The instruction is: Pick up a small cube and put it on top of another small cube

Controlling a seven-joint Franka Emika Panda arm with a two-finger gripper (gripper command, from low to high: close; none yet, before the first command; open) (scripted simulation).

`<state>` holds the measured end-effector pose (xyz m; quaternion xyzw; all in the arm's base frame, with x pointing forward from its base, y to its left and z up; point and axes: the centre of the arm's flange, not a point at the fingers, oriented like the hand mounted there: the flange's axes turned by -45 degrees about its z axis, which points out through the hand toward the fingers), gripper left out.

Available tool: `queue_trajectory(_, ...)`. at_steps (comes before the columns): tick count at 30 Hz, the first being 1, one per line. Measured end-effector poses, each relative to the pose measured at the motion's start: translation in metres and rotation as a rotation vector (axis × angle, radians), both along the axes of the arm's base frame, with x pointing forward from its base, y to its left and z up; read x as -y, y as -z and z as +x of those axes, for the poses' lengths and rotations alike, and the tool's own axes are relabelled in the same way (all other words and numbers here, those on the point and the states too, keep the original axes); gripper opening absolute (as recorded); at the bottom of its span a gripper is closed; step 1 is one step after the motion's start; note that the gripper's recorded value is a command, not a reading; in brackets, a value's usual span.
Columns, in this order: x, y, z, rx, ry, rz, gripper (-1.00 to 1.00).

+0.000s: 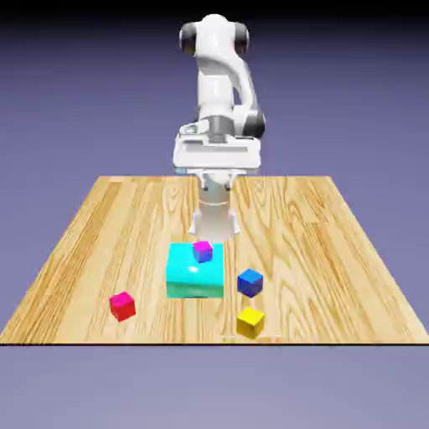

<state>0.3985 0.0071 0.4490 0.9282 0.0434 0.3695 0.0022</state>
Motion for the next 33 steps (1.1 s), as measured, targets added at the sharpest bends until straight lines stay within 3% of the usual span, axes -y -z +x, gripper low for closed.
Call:
queue_trajectory(11, -0.034, 0.107, 0.068, -0.344, -0.342, -0.106, 0.00)
queue_trajectory(21, -0.071, 0.216, 0.100, -0.604, -0.678, -0.265, 0.00)
queue_trajectory(30, -0.085, 0.309, 0.107, -0.680, -0.806, -0.341, 0.00)
queue_trajectory(31, -0.084, 0.323, 0.106, -0.682, -0.805, -0.339, -1.00)
queue_trajectory(33, -0.084, 0.323, 0.106, -0.682, -0.805, -0.339, -1.00)
